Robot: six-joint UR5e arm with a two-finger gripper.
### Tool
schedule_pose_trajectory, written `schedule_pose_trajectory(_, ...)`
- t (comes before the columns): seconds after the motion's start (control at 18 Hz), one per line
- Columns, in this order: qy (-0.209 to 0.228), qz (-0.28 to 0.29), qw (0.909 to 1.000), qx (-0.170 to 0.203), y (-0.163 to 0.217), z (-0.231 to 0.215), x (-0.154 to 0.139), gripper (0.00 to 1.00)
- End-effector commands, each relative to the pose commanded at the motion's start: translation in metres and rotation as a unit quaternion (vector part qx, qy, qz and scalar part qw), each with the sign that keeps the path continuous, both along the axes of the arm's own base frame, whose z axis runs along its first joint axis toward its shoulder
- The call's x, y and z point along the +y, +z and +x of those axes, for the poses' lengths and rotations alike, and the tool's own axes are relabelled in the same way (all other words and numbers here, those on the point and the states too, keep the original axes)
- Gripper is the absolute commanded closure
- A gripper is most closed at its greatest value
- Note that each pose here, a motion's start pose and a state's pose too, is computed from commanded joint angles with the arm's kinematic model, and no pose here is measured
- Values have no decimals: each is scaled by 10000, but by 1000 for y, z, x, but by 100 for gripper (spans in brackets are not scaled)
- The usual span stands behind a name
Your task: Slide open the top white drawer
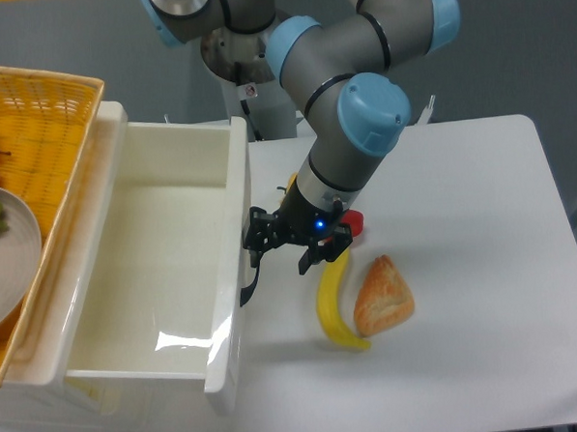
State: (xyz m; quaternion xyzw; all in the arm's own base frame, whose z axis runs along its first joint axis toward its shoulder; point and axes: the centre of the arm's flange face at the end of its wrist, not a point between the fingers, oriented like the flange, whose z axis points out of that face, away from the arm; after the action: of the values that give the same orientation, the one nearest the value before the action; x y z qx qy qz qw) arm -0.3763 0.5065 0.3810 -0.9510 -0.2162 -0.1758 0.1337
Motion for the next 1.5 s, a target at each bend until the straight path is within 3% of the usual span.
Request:
schedule_pose_trajectory(0.22, 33, 9, 10000, 24, 2, -5, -4, 17)
schedule_pose_trajectory(0.44, 42, 89, 9998, 158, 8, -24, -18, 2)
schedule_pose_trajectory(0.72, 180, 224, 9974, 653, 18, -49, -28, 0)
schedule_pose_trajectory(1.06, 303, -557, 9893, 1312, -19, -97, -55, 0)
schedule_pose_trajectory(1.22, 338, -924, 9848, 1430, -39, -117, -66, 0)
schedule_pose_trajectory(1.33, -276, -974, 9825, 1562, -51, -124, -70, 0)
schedule_pose_trajectory(1.5, -1346, -950, 9703, 1772, -65, -141, -87, 0)
